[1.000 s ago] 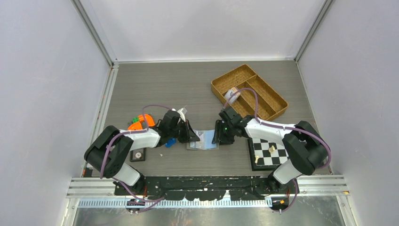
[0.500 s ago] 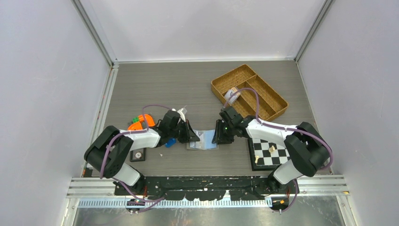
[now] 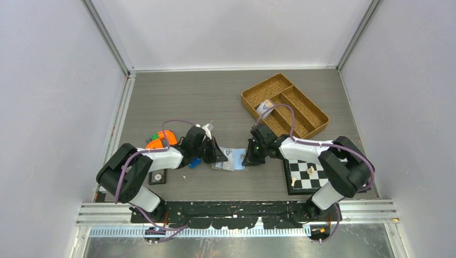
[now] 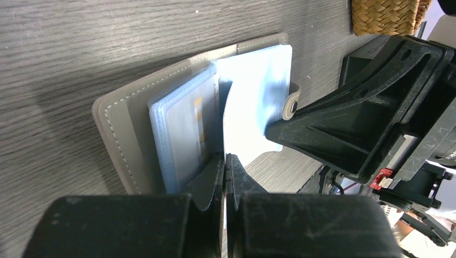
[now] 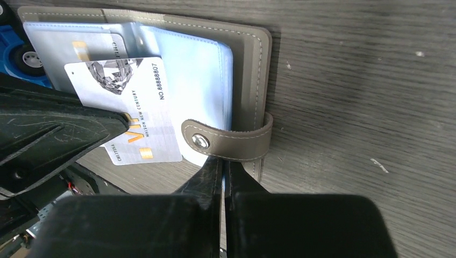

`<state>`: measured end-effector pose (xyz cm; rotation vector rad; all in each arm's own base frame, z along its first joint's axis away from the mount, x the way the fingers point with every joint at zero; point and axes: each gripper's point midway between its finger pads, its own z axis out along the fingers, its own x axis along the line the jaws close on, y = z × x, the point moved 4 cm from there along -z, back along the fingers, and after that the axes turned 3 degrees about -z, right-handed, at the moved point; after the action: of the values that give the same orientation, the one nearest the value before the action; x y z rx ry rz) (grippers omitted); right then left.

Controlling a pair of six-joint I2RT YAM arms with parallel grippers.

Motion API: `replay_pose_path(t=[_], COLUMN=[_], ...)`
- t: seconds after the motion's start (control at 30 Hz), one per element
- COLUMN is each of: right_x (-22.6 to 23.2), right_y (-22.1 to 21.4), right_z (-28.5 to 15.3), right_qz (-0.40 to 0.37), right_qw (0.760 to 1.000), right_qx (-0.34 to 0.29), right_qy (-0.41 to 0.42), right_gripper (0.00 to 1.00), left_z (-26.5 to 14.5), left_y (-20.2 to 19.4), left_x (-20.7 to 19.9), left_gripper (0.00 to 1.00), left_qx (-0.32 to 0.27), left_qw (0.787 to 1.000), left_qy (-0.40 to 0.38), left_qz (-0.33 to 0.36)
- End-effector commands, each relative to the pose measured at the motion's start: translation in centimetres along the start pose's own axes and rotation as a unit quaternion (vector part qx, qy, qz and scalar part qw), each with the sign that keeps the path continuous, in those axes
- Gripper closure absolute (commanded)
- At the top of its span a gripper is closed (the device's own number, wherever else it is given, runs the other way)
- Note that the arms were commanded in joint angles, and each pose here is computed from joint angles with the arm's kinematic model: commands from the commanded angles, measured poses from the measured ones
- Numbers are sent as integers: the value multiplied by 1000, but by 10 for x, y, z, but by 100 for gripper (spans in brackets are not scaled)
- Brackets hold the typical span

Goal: Put the credit cards into the card holder
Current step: Insert the credit card into the card holder.

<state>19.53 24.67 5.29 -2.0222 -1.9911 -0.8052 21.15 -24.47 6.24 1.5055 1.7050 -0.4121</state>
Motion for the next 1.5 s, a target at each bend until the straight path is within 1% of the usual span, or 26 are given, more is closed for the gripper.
replay_pose_path(t=[0.0,0.33,0.57,0.73,1.07,1.47], right_x=[-9,-23,-24,-26,-26,-27], right_y=[-5,-8,-10,-11,-11,-11], right_z=[10,13,16,16,17,20], right_qz=[18,29,26,27,27,28], right_qw=[1000,998,998,998,997,997], right_qx=[-1,-1,8,11,14,20], right_qy=[-17,-55,-58,-63,-65,-67], right_gripper=[100,100,99,100,100,100], left_z=[0,-10,-2,2,6,14], left_y=[-7,-1,-1,0,10,2], left_x=[13,17,14,20,31,29], left_gripper=[100,100,100,100,100,100], left_qx=[0,-32,-15,-11,-23,7], left_qw=[1000,998,999,999,1000,1000], left_qy=[19,46,22,27,18,-12], left_qz=[11,18,28,29,9,-6])
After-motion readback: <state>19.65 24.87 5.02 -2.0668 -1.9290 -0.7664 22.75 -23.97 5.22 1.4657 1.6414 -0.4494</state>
